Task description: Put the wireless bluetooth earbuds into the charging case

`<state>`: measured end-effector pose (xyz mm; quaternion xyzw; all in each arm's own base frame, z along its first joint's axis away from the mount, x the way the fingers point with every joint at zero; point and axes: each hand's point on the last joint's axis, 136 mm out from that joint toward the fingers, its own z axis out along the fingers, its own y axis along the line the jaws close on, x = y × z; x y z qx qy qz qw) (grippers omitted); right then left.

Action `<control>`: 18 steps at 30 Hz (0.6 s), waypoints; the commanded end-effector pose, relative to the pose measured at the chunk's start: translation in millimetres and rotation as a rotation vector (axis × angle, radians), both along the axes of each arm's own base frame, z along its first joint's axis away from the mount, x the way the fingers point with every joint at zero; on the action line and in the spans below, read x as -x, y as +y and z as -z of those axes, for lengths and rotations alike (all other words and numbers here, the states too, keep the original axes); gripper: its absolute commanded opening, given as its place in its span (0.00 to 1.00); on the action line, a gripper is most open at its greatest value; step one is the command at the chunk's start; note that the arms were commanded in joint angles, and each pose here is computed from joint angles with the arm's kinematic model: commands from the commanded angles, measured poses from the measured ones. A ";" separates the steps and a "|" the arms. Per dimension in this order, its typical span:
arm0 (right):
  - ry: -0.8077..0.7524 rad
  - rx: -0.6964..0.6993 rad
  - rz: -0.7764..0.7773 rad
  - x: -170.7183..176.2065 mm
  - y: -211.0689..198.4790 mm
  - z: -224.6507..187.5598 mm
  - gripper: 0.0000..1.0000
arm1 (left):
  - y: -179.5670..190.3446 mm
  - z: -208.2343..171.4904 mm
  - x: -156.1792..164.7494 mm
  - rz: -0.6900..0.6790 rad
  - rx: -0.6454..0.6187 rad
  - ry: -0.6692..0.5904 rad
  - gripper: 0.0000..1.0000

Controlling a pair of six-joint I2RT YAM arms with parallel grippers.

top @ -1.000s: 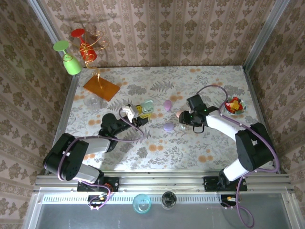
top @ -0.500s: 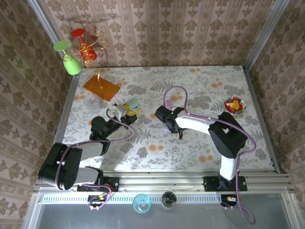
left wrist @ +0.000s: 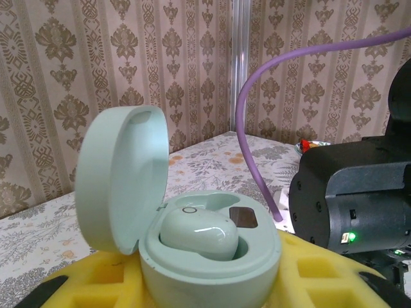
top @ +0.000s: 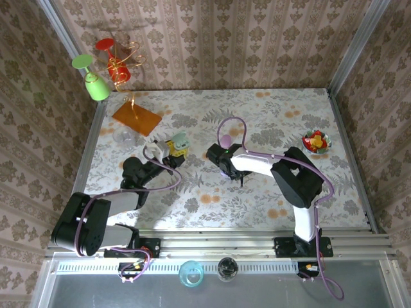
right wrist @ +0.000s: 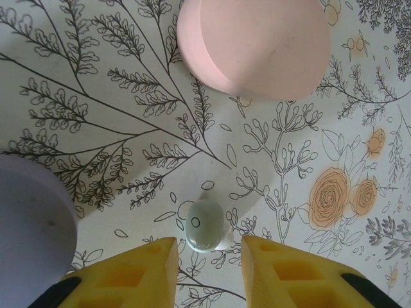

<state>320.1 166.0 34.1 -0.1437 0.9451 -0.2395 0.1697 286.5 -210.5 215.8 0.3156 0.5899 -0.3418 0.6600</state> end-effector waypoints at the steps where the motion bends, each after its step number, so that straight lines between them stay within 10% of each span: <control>1: -0.013 0.041 -0.001 -5.4 -2.1 -3.5 0.32 | 0.2 -8.7 2.1 0.017 0.022 -0.019 0.25; 18: 0.005 0.064 0.017 -8.8 -9.8 8.9 0.23 | -3.1 -7.1 6.0 0.049 0.017 -0.016 0.26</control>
